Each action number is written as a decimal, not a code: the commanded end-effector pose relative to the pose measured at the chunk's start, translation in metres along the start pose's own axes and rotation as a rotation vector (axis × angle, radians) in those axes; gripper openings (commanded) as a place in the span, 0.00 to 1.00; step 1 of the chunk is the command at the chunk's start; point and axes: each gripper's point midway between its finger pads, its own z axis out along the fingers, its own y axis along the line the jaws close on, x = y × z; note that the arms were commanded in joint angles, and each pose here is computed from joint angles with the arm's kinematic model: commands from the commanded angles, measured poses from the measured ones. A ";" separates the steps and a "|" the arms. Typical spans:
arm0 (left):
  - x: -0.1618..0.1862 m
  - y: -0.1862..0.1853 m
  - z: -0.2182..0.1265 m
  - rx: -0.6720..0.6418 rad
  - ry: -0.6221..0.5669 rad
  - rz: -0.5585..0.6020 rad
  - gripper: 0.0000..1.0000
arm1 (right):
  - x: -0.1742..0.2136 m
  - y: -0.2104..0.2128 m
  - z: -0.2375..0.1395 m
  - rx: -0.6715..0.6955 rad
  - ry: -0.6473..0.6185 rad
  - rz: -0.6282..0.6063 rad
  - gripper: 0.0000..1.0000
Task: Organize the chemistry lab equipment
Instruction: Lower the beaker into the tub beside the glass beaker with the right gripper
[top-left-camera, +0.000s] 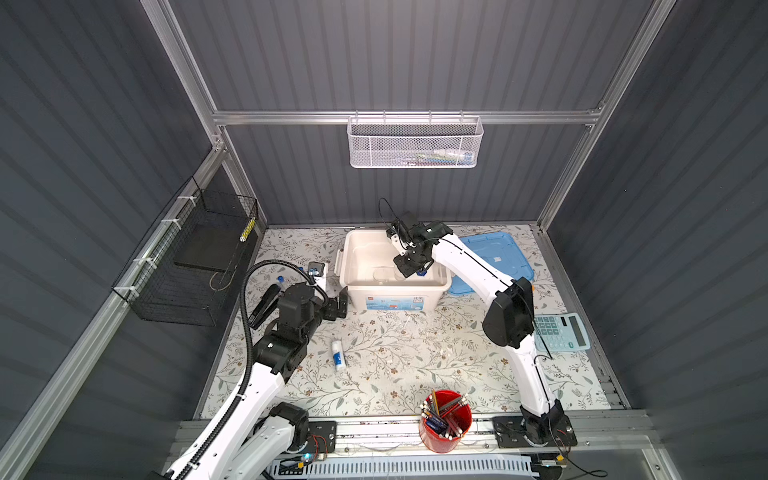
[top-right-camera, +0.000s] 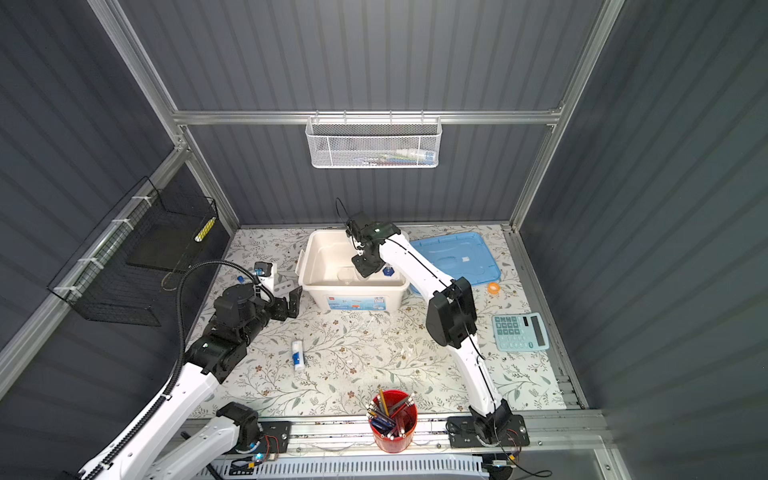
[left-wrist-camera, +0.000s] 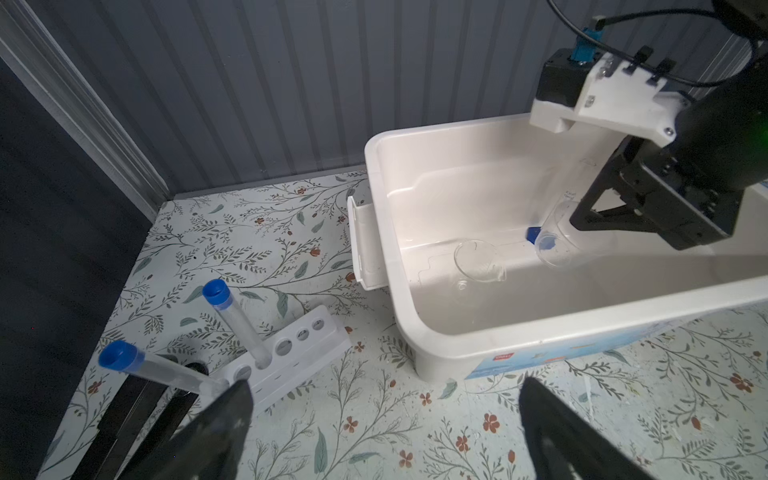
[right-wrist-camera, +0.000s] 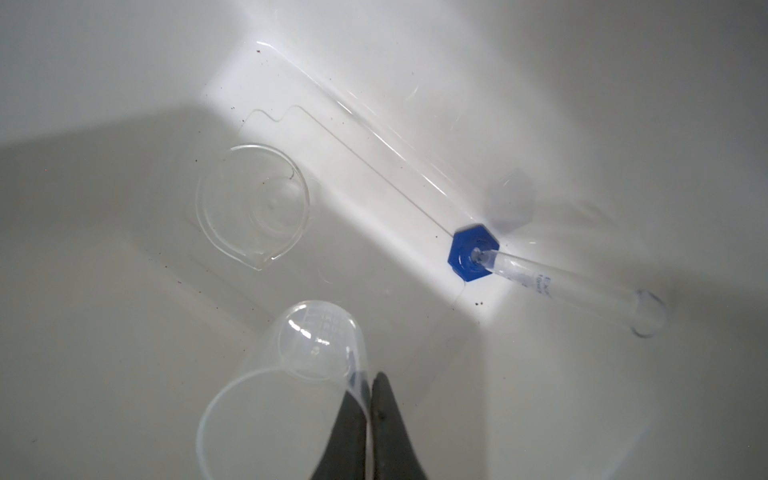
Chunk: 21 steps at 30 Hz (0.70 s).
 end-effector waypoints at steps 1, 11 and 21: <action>0.002 -0.001 0.001 0.001 0.002 0.019 1.00 | 0.005 0.002 0.017 -0.015 0.030 -0.017 0.08; 0.004 -0.001 0.003 -0.002 0.008 0.024 1.00 | 0.010 0.000 0.033 -0.018 0.058 -0.034 0.08; 0.005 0.000 0.005 -0.005 0.017 0.026 1.00 | 0.013 -0.001 0.046 -0.031 0.079 -0.044 0.08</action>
